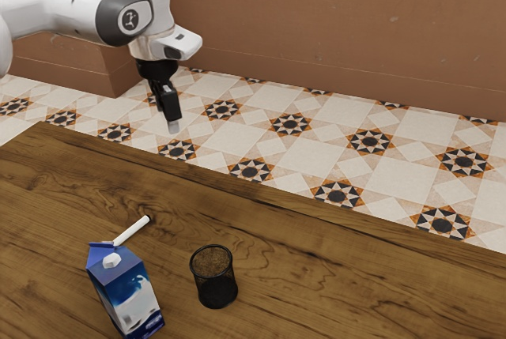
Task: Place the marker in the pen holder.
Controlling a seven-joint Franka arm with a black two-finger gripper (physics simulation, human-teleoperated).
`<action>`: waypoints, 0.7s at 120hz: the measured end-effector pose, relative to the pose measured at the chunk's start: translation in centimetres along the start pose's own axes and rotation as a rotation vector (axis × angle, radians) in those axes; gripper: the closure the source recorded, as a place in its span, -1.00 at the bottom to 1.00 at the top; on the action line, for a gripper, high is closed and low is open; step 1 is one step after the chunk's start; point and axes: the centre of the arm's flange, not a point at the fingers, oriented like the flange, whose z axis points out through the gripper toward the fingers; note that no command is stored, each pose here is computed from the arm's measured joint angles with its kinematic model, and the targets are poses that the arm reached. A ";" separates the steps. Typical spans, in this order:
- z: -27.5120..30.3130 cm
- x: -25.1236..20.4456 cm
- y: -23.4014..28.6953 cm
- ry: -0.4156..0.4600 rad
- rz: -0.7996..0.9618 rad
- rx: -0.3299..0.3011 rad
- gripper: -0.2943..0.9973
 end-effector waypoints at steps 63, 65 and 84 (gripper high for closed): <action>4.5 -9.1 -2.1 -0.082 -0.234 -0.020 -0.54; 5.3 -9.7 -2.1 -0.090 -0.245 -0.016 -0.54; 11.8 -11.1 -2.7 -0.066 -0.318 0.026 -0.54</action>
